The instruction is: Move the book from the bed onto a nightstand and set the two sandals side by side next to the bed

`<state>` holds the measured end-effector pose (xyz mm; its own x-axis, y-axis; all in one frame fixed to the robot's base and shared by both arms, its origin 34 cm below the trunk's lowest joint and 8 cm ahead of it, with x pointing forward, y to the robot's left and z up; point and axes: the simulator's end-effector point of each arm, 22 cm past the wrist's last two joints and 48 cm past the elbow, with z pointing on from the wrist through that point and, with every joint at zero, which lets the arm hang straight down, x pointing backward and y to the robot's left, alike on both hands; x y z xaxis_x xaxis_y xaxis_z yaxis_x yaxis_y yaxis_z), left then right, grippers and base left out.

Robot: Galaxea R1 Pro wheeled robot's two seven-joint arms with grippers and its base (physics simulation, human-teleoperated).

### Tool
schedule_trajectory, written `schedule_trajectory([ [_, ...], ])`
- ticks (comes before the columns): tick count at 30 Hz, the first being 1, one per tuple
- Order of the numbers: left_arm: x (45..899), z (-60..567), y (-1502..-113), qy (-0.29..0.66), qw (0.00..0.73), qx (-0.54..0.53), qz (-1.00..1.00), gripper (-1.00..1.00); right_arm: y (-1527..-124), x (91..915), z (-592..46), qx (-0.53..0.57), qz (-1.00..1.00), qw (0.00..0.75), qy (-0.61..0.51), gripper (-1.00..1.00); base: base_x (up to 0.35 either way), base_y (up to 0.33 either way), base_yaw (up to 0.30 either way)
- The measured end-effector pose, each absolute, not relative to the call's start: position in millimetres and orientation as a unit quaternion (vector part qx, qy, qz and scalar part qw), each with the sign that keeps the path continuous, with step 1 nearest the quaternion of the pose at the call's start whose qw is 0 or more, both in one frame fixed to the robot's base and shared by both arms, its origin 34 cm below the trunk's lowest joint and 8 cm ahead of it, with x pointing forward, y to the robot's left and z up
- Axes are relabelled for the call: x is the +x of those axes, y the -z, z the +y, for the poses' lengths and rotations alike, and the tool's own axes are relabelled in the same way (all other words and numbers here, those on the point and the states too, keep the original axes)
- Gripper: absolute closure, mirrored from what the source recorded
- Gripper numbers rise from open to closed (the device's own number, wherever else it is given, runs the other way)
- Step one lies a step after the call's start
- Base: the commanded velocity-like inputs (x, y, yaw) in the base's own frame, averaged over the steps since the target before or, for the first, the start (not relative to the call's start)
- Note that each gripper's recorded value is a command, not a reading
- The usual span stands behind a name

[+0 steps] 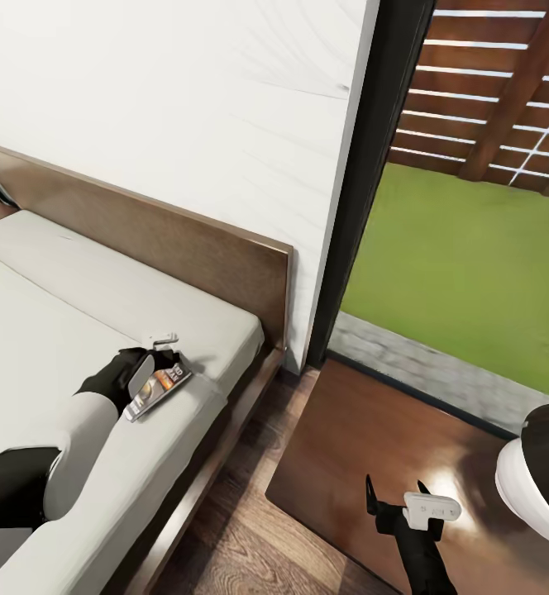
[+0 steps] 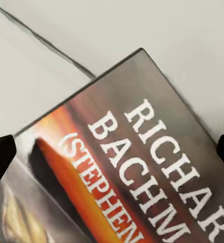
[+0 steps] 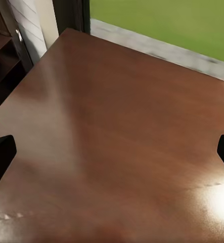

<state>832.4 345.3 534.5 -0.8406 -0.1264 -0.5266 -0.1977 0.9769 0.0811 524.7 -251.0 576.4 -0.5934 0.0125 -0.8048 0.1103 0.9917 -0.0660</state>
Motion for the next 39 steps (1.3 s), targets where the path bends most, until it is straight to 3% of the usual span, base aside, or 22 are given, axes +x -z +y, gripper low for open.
schedule_trajectory([
  [5,851,344,-557,-0.065,0.288,-0.081,0.952,-1.0,-576,525,-251,0.034,0.891,0.45,0.054,-1.0,0.0,0.0,0.0],
  [11,849,340,-575,-0.066,0.246,-0.076,0.964,-1.0,-576,525,-251,0.034,0.891,0.45,0.054,-1.0,0.0,0.0,0.0],
  [22,852,339,-583,-0.066,0.235,-0.072,0.967,-1.0,-577,525,-251,0.034,0.891,0.45,0.054,-1.0,0.0,0.0,0.0],
  [39,863,337,-581,-0.068,0.259,-0.066,0.961,-1.0,-560,524,-251,0.035,0.89,0.45,0.054,-1.0,0.0,0.0,0.0],
])
